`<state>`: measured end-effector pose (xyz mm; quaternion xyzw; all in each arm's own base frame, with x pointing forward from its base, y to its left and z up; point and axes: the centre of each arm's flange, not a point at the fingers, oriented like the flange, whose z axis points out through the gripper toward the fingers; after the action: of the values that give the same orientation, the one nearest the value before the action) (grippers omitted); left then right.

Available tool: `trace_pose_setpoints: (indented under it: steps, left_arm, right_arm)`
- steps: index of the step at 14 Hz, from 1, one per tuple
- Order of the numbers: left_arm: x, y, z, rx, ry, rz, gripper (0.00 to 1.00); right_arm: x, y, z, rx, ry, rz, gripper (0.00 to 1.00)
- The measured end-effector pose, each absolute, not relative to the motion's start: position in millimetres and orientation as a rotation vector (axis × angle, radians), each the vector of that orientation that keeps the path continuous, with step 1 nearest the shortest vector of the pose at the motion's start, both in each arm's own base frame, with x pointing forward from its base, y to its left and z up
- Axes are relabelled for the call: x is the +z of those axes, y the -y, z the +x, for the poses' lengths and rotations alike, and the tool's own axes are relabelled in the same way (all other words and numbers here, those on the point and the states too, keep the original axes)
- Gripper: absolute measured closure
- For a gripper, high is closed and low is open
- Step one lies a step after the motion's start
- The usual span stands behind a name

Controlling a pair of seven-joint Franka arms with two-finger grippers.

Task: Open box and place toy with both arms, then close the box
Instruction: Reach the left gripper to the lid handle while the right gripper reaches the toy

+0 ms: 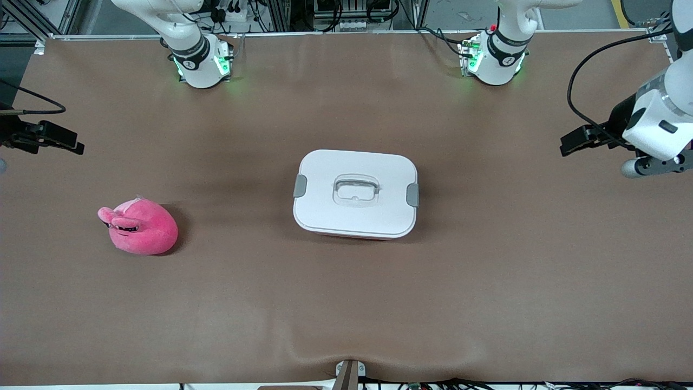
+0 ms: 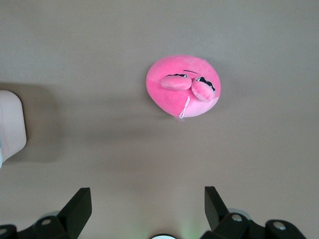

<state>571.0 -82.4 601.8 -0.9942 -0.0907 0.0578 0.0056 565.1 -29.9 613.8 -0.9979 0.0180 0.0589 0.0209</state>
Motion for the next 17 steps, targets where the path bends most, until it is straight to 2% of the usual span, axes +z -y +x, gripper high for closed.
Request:
trace_pose_setpoints:
  steps: [2,5,7,11,17]
  left_arm:
    - [595.6,95.3,575.6,0.169,0.358,-3.105,0.0]
    - [589.8,119.6,582.1,0.14,0.519,-3.083,0.0]
    - [587.2,141.8,582.8,0.119,0.663,-3.057,0.0]
    - [574.8,202.3,576.9,0.12,0.956,-2.999,0.0]
    - [550.5,274.6,570.0,0.161,1.322,-2.908,0.0]
  right_arm:
    - [610.2,28.6,564.1,0.216,-0.052,-3.091,0.0]
    - [587.1,30.4,553.5,0.467,-0.06,-3.057,0.0]
    - [578.2,30.6,553.0,0.531,-0.059,-3.045,0.0]
    - [559.9,25.9,557.2,0.564,0.03,-3.03,0.0]
    - [540.4,10.6,572.4,0.411,0.395,-3.008,0.0]
